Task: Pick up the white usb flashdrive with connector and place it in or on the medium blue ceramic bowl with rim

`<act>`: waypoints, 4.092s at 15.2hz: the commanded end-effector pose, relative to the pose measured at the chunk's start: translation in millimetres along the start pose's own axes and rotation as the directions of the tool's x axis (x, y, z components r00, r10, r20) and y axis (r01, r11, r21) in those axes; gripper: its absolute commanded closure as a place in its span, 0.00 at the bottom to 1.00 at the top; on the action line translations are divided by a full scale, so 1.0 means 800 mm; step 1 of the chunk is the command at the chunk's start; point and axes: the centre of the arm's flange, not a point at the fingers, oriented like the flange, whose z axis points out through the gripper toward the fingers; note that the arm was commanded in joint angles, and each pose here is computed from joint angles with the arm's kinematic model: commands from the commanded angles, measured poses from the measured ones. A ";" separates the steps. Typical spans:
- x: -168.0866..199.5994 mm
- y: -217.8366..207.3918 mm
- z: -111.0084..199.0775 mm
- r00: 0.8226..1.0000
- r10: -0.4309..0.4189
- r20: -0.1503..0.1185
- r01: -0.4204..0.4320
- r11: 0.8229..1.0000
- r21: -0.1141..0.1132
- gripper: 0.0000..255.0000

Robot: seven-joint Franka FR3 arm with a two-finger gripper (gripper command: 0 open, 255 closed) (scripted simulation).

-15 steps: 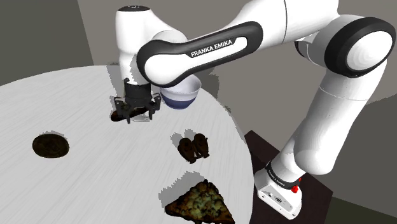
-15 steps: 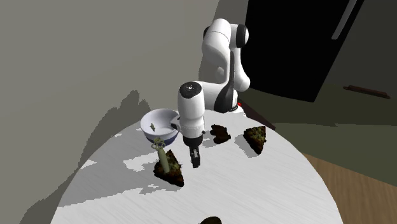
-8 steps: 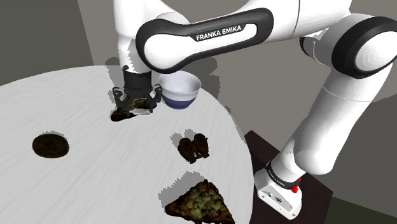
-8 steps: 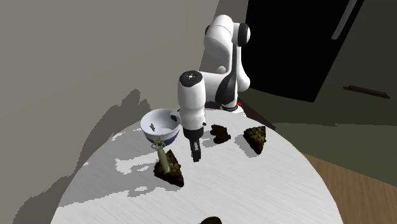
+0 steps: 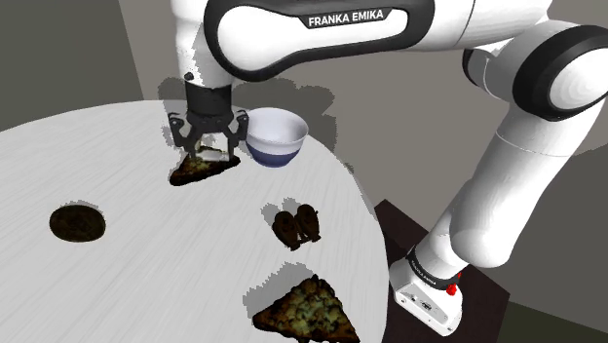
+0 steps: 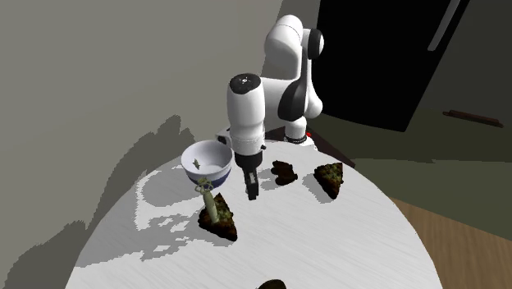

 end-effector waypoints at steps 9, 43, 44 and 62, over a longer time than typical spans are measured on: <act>-0.001 -0.001 -0.065 1.000 0.000 0.000 0.000 1.000 0.000 1.00; 0.155 0.246 0.008 1.000 0.000 0.000 0.000 1.000 0.000 1.00; 0.155 0.246 0.008 1.000 0.000 0.000 0.000 1.000 0.000 1.00; 0.155 0.246 -0.054 1.000 0.000 0.000 0.000 1.000 0.000 0.00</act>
